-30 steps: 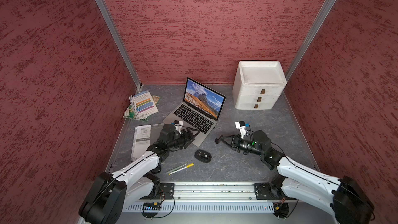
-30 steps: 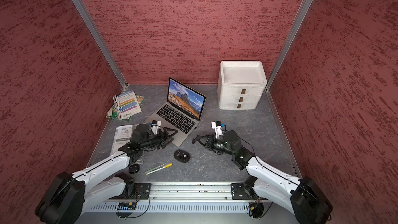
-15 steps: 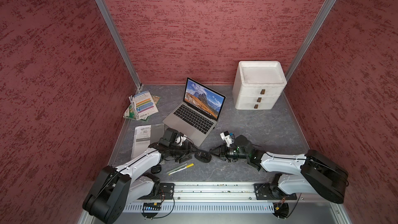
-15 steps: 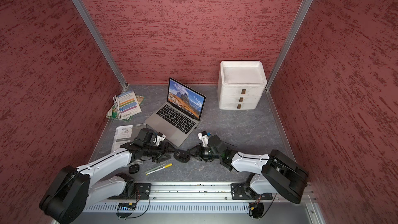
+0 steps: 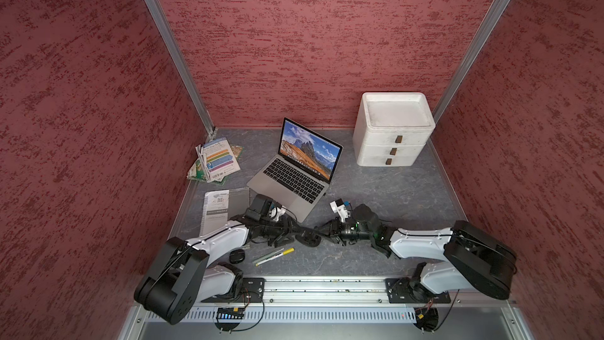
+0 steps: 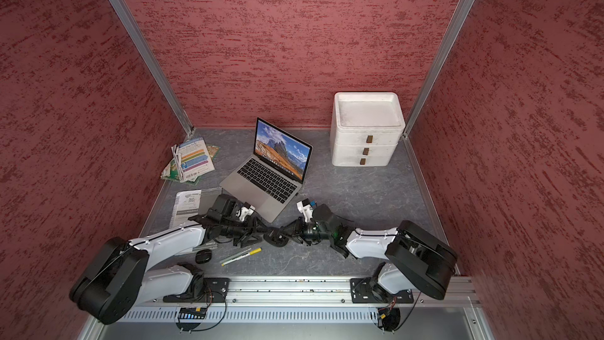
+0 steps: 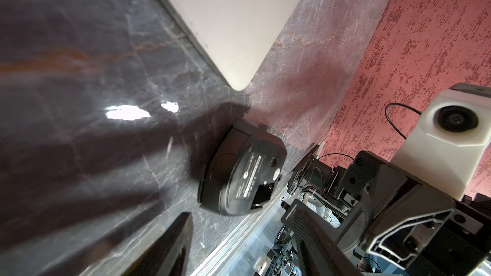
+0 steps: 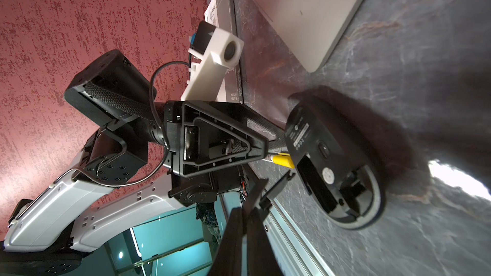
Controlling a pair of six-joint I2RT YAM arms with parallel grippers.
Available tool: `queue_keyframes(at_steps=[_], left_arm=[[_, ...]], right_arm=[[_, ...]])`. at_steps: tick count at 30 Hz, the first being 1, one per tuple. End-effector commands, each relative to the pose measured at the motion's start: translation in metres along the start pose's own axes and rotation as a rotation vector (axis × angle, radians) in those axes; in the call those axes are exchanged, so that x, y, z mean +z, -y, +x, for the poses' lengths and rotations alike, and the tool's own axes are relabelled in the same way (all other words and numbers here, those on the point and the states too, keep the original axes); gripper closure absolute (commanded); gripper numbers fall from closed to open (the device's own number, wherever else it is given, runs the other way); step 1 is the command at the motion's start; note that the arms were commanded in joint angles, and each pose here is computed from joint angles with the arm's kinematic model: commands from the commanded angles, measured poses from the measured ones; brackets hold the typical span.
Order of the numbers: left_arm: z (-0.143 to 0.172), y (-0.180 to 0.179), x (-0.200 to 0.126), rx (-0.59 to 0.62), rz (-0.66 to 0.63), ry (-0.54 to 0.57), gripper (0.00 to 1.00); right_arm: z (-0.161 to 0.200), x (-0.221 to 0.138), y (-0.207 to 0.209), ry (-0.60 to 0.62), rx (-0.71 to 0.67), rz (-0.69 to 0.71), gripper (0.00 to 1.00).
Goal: Insert the wireless mouse receiver into the laptop
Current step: Close the lid on the mouse.
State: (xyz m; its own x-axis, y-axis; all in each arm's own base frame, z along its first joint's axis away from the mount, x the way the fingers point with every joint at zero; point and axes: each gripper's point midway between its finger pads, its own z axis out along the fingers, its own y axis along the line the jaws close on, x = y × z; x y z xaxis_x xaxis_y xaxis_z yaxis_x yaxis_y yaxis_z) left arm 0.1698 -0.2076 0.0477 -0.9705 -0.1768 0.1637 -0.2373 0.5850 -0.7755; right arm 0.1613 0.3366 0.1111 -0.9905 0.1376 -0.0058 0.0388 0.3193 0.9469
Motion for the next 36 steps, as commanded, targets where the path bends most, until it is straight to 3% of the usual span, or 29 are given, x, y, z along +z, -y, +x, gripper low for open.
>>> queue_keyframes(at_steps=[1, 24, 31, 36], left_arm=[[-0.002, 0.007, 0.002, 0.039, 0.027, -0.005, 0.36], [-0.002, -0.004, 0.010, 0.028, 0.008, -0.028, 0.42], [-0.005, -0.005, 0.013, 0.028, 0.006, -0.029, 0.46], [-0.004, -0.008, 0.014, 0.022, -0.001, -0.034, 0.48]], right_arm=[[0.002, 0.004, -0.013, -0.016, -0.014, -0.039, 1.00], [0.005, 0.010, 0.010, -0.032, 0.049, 0.023, 1.00], [0.009, 0.008, 0.019, -0.045, 0.062, 0.074, 0.83], [0.012, 0.005, 0.023, -0.055, 0.070, 0.099, 0.78]])
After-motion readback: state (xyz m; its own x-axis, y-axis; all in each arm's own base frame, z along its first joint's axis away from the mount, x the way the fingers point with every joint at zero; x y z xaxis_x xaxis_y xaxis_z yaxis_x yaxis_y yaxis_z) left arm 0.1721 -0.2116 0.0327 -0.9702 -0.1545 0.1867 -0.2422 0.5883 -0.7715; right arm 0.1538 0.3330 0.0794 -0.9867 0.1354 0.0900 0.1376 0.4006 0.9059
